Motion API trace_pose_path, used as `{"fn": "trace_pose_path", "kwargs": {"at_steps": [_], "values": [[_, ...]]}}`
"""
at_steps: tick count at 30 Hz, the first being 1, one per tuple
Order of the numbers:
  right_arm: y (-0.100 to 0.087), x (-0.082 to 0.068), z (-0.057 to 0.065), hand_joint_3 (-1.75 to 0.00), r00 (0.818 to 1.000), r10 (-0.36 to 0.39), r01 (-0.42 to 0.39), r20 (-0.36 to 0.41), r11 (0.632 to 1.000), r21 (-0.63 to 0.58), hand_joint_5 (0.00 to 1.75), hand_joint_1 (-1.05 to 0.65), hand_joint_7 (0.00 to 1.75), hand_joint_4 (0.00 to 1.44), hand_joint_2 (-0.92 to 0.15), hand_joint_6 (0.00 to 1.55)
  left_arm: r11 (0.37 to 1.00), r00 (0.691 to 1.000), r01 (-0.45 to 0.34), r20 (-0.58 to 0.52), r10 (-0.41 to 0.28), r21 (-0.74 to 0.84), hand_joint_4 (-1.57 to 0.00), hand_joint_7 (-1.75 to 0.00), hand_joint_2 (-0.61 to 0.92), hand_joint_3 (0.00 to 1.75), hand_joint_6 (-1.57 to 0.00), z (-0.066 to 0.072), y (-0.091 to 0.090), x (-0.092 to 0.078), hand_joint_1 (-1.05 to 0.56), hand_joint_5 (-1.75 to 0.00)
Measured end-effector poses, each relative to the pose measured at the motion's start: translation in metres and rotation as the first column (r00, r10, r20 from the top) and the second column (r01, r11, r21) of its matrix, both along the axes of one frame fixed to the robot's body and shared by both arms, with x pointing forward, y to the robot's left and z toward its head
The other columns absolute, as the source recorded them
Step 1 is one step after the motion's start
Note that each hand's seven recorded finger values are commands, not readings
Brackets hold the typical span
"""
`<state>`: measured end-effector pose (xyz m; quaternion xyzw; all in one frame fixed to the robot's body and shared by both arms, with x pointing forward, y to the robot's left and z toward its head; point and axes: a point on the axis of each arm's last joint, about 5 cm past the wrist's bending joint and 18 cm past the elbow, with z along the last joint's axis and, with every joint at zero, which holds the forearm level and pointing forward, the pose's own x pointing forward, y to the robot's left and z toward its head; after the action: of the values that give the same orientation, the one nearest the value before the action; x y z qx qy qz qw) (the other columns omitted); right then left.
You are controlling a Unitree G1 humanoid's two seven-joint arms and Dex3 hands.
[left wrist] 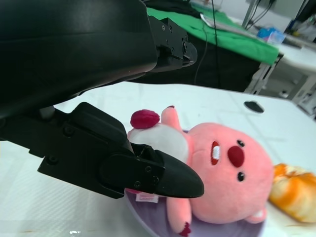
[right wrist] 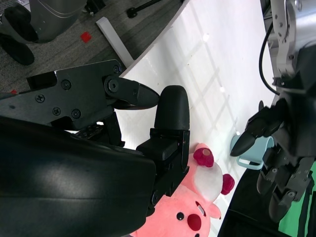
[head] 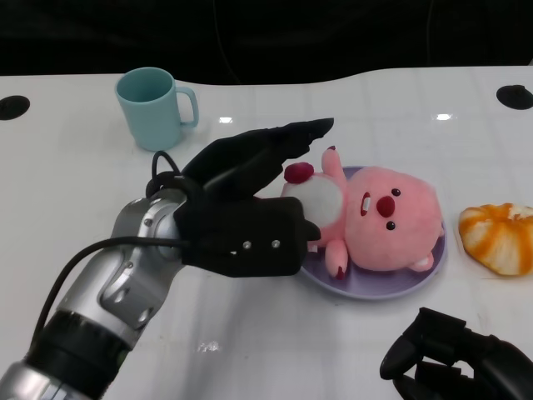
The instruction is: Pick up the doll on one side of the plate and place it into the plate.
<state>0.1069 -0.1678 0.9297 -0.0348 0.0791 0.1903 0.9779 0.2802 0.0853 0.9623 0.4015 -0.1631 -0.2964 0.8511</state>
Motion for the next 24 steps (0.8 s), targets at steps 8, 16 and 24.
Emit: {"fn": "trace_pose_path", "kwargs": {"at_steps": [8, 16, 24], "values": [[0.000, 0.000, 0.000, -0.49, 1.000, -0.001, 0.001, 0.002, 1.000, -0.002, 1.75, -0.30, 1.63, 0.65, -0.92, 0.48, 0.954, 0.997, -0.045, -0.075, 0.024, -0.295, -0.17, -0.26, 0.91, 0.04, -0.49, -0.014, 0.024, -0.028, -0.32, -1.04], [0.000, -0.001, 0.000, -0.50, 1.000, 0.002, -0.002, 0.000, 1.000, 0.001, 1.75, -0.30, 1.62, 0.65, -0.92, 0.49, 0.793, 0.981, -0.148, -0.192, 0.040, -0.591, -0.64, -0.67, 0.53, 0.95, -0.78, -0.025, 0.041, -0.055, -0.07, -1.08], [0.000, -0.004, 0.000, -0.52, 1.000, 0.008, -0.008, -0.012, 1.000, 0.000, 1.75, -0.26, 1.64, 0.66, -0.92, 0.49, 0.696, 0.946, -0.271, -0.317, 0.066, -0.665, -0.93, -1.00, 0.41, 1.42, -0.93, -0.032, 0.051, -0.086, -0.04, -1.29]]}}
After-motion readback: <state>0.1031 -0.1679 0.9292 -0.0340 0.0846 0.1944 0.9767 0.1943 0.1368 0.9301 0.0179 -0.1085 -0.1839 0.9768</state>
